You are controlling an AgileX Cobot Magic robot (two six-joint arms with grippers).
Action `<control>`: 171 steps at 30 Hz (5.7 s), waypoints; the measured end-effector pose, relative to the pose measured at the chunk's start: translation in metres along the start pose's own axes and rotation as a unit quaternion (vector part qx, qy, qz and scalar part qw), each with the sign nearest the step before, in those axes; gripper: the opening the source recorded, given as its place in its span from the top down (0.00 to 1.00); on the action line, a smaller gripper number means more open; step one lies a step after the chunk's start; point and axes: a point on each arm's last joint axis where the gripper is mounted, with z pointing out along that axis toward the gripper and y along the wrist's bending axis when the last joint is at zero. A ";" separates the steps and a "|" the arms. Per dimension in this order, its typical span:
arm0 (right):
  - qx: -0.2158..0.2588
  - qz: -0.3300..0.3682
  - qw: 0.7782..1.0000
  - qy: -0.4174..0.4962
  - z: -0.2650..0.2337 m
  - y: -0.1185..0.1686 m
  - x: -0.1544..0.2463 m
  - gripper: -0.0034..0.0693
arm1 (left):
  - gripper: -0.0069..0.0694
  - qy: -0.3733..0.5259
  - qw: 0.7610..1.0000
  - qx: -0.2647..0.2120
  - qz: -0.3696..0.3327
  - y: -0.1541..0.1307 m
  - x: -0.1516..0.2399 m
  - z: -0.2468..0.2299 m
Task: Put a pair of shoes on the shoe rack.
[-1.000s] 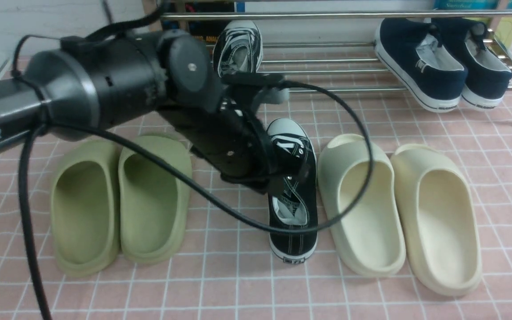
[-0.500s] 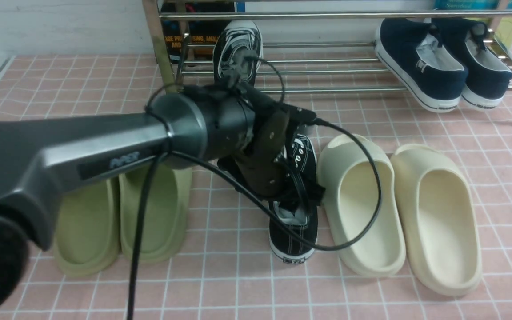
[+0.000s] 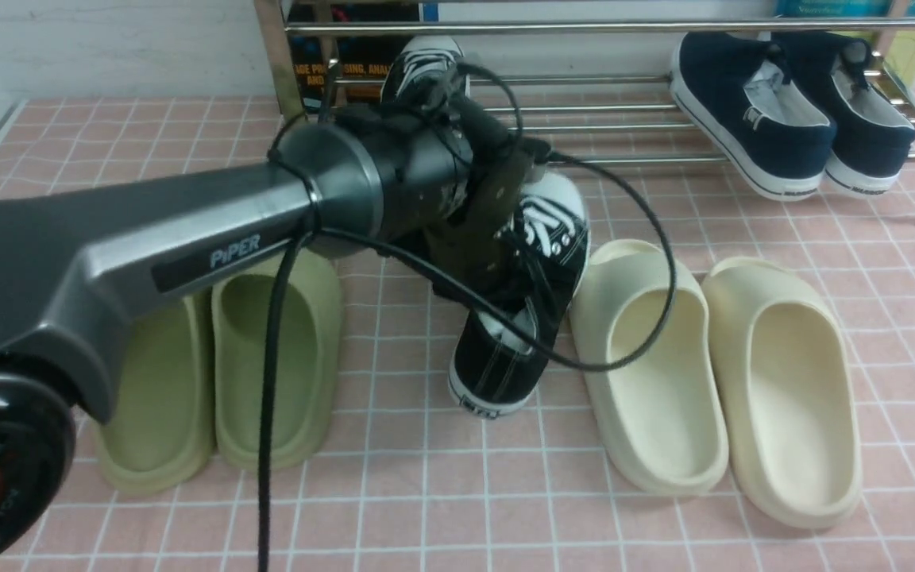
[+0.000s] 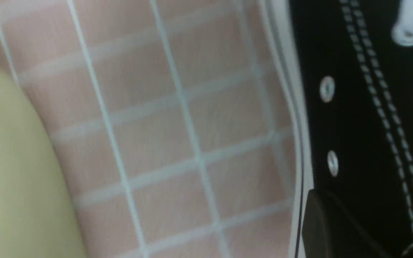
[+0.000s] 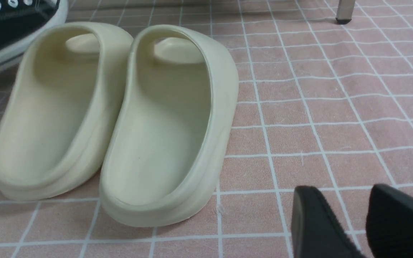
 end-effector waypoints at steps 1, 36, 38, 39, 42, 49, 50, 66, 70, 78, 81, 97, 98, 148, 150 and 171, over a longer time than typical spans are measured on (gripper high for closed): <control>0.000 0.000 1.000 0.000 0.000 0.000 0.000 0.63 | 0.87 -0.018 1.000 0.006 -0.005 -0.001 -0.008 -0.005; 0.000 0.000 1.000 0.000 0.000 0.000 0.000 0.62 | 0.87 -0.151 0.975 -0.027 -0.161 0.042 -0.096 0.048; 0.000 0.000 1.000 0.000 0.000 0.000 0.000 0.62 | 0.85 -0.153 0.975 -0.026 -0.160 0.042 -0.097 0.048; 0.000 0.000 1.000 0.000 0.000 0.000 0.000 0.62 | 0.84 -0.154 0.975 -0.025 -0.158 0.042 -0.097 0.048; 0.000 0.000 1.000 0.000 0.000 0.000 0.000 0.62 | 0.80 -0.164 0.974 -0.019 -0.154 0.041 -0.099 0.048; 0.000 0.000 1.000 0.000 0.000 0.000 0.000 0.62 | 0.58 -0.187 0.970 -0.009 -0.153 0.045 -0.104 0.046; 0.000 0.000 1.000 0.000 0.000 0.000 0.000 0.62 | 0.57 -0.189 0.970 -0.008 -0.153 0.045 -0.105 0.046; 0.000 0.000 1.000 0.000 0.000 0.000 0.000 0.62 | 0.72 -0.105 0.994 -0.029 -0.001 0.022 -0.096 -0.057; 0.000 0.000 1.000 0.000 0.000 0.000 0.000 0.62 | 0.84 0.001 0.998 -0.011 0.060 0.002 -0.073 -0.043; 0.000 0.000 1.000 0.000 0.000 0.000 0.000 0.62 | 0.91 0.099 0.988 -0.028 0.115 -0.015 -0.042 0.037; 0.000 0.000 1.000 0.000 0.000 0.000 0.000 0.62 | 0.91 0.114 0.985 -0.039 0.120 -0.015 -0.036 0.054; 0.000 0.000 1.000 0.000 0.000 0.000 0.000 0.62 | 0.90 0.065 0.992 -0.088 0.060 -0.017 -0.034 0.091; 0.000 0.000 1.000 0.000 0.000 0.000 0.000 0.62 | 0.90 0.057 0.993 -0.092 0.049 -0.017 -0.038 0.086; 0.000 0.000 1.000 0.000 0.000 0.000 0.000 0.62 | 0.88 -0.040 0.998 -0.035 0.040 0.003 -0.093 -0.039; 0.000 0.000 1.000 0.000 0.000 0.000 0.000 0.62 | 0.88 -0.052 0.997 -0.032 0.051 0.005 -0.096 -0.054; 0.000 0.000 1.000 0.000 0.000 0.000 0.000 0.62 | 0.86 -0.249 0.965 -0.076 0.014 0.111 0.059 -0.323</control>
